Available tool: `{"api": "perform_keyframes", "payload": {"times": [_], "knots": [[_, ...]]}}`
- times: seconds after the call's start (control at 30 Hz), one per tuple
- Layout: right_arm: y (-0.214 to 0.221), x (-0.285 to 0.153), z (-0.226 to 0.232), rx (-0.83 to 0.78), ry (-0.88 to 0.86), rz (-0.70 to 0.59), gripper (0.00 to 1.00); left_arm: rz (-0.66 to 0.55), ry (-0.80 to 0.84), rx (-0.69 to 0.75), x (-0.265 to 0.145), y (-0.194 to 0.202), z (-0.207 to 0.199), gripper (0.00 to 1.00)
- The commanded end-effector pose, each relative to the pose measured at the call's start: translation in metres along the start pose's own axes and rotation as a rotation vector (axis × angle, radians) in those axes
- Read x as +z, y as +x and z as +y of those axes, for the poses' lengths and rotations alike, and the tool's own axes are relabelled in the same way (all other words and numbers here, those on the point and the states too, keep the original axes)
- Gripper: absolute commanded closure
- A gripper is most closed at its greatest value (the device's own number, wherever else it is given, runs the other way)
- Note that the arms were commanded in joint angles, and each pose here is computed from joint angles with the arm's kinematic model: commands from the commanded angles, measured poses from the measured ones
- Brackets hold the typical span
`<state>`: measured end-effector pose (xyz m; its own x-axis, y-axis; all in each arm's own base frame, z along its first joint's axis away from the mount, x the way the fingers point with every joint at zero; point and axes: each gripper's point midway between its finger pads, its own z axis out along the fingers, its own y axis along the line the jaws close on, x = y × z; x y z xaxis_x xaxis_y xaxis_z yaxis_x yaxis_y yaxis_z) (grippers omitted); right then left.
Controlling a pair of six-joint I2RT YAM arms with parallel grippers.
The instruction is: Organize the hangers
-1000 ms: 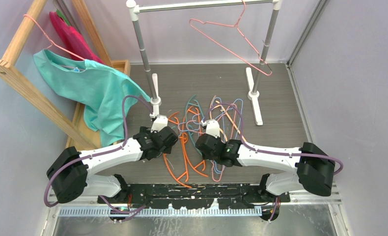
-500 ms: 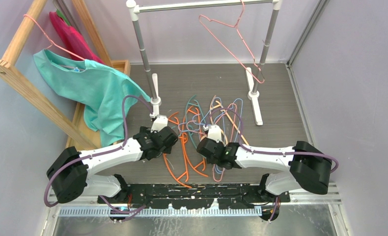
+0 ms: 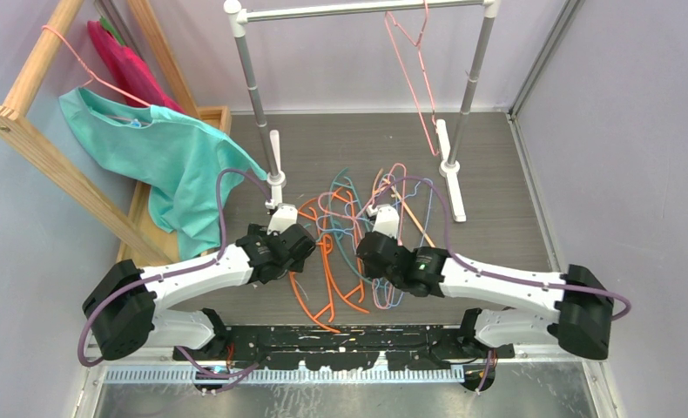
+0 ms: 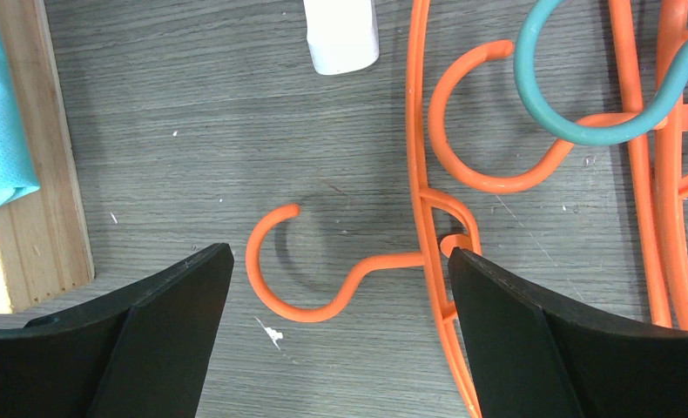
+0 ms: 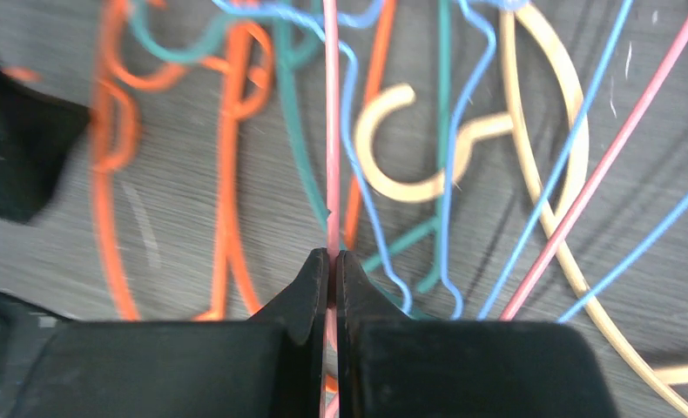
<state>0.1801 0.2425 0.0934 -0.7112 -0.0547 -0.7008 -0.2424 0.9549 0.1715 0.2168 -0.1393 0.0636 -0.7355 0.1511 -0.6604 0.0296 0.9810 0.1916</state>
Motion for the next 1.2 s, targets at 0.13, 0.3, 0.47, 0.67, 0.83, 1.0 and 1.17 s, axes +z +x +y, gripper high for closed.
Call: {"api": "perform_keyframes", "payload": {"times": [0.13, 0.3, 0.47, 0.67, 0.83, 1.0, 1.17], "knots": [[-0.12, -0.069, 0.049, 0.222, -0.213, -0.309, 0.99, -0.04, 0.013, -0.057, -0.003, -0.01, -0.002, 0.02], [-0.17, -0.098, 0.081, 0.268, -0.349, -0.416, 0.99, -0.035, 0.013, -0.07, -0.002, -0.007, -0.002, 0.02], [-0.212, -0.124, 0.117, 0.299, -0.526, -0.457, 0.99, -0.037, 0.01, -0.082, -0.004, -0.008, -0.001, 0.02], [-0.249, -0.139, 0.132, 0.301, -0.613, -0.504, 0.99, -0.049, 0.003, -0.092, -0.005, -0.007, 0.005, 0.02], [-0.295, -0.155, 0.121, 0.334, -0.629, -0.604, 0.99, -0.052, 0.008, -0.098, -0.006, -0.007, 0.005, 0.02], [-0.327, -0.158, 0.117, 0.335, -0.68, -0.656, 0.99, -0.056, 0.005, -0.099, -0.006, -0.006, 0.006, 0.02], [-0.359, -0.154, 0.106, 0.347, -0.683, -0.709, 0.99, -0.057, 0.005, -0.099, -0.007, -0.007, 0.007, 0.02]]}}
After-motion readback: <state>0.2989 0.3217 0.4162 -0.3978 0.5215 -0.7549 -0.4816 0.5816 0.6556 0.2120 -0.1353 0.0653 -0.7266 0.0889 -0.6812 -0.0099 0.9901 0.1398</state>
